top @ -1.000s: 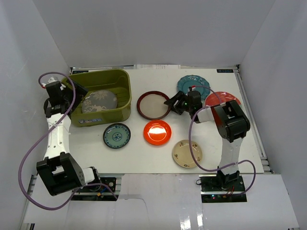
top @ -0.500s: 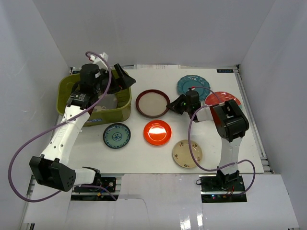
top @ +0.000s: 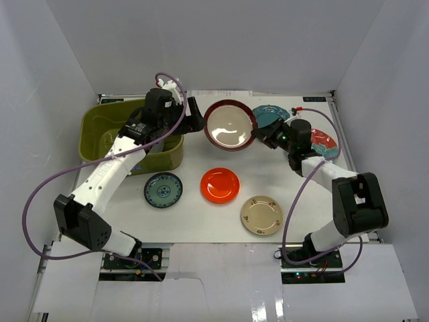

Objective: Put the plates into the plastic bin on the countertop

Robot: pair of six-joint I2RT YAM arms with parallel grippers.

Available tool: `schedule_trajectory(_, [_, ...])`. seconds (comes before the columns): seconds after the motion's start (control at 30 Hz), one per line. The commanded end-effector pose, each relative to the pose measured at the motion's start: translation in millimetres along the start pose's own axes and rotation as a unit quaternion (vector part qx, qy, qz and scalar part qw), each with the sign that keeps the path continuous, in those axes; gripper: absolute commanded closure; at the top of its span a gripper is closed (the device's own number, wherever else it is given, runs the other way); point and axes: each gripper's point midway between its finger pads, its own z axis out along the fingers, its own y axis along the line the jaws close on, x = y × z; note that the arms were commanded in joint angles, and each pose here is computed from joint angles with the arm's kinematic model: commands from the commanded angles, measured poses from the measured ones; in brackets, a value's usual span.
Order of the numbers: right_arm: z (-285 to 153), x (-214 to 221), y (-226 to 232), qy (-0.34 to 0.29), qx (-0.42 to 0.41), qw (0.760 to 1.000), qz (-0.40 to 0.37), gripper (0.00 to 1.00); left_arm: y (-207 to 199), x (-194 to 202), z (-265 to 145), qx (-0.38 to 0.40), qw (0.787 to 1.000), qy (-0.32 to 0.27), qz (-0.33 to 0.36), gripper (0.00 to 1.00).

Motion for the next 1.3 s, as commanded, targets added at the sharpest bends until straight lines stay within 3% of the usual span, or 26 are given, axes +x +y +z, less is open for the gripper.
schedule_trajectory(0.0, [-33.4,-11.0,70.7,-0.008,-0.133,0.990,-0.041,0.92,10.6,-5.5,5.9,-0.049,0.999,-0.011,0.018,0.07])
schedule_trajectory(0.23, [-63.3,-1.6,97.3,0.017,-0.189,0.981,-0.040,0.92,11.5,6.2,42.0,-0.046,0.999,0.009,0.012,0.12])
schedule_trajectory(0.37, [-70.0,4.6,99.6,0.027,-0.198,0.979,-0.039,0.92,0.1,18.6,52.6,-0.005,1.000,0.029,0.001,0.32])
schedule_trajectory(0.5, [-72.9,11.0,96.3,0.037,-0.199,0.979,-0.034,0.92,-5.6,23.4,54.5,0.015,0.999,0.035,-0.009,0.67])
schedule_trajectory(0.53, [-72.9,12.6,93.6,0.038,-0.196,0.979,-0.033,0.92,-6.3,22.5,54.1,0.016,0.999,0.033,-0.011,0.83])
schedule_trajectory(0.63, [-74.7,13.9,93.0,0.038,-0.196,0.979,-0.033,0.92,-12.9,23.4,52.9,0.034,0.999,0.035,-0.015,0.99])
schedule_trajectory(0.8, [-75.6,17.9,91.4,0.048,-0.197,0.979,-0.032,0.91,-25.2,18.6,47.3,0.075,0.996,0.032,-0.030,1.00])
schedule_trajectory(1.0, [-75.9,28.7,86.4,0.075,-0.200,0.977,-0.028,0.76,-31.5,3.9,26.8,0.139,0.987,0.012,-0.075,1.00])
schedule_trajectory(1.03, [-76.8,31.1,86.5,0.081,-0.202,0.976,-0.028,0.77,-30.6,12.9,24.8,0.152,0.983,0.027,-0.094,1.00])
schedule_trajectory(1.1, [-77.4,33.7,85.2,0.087,-0.206,0.974,-0.029,0.92,-30.1,4.4,16.5,0.179,0.978,0.009,-0.104,1.00])
schedule_trajectory(1.27, [-80.3,36.1,91.1,0.097,-0.223,0.969,-0.032,0.92,-27.4,28.6,17.8,0.194,0.973,0.047,-0.118,1.00])
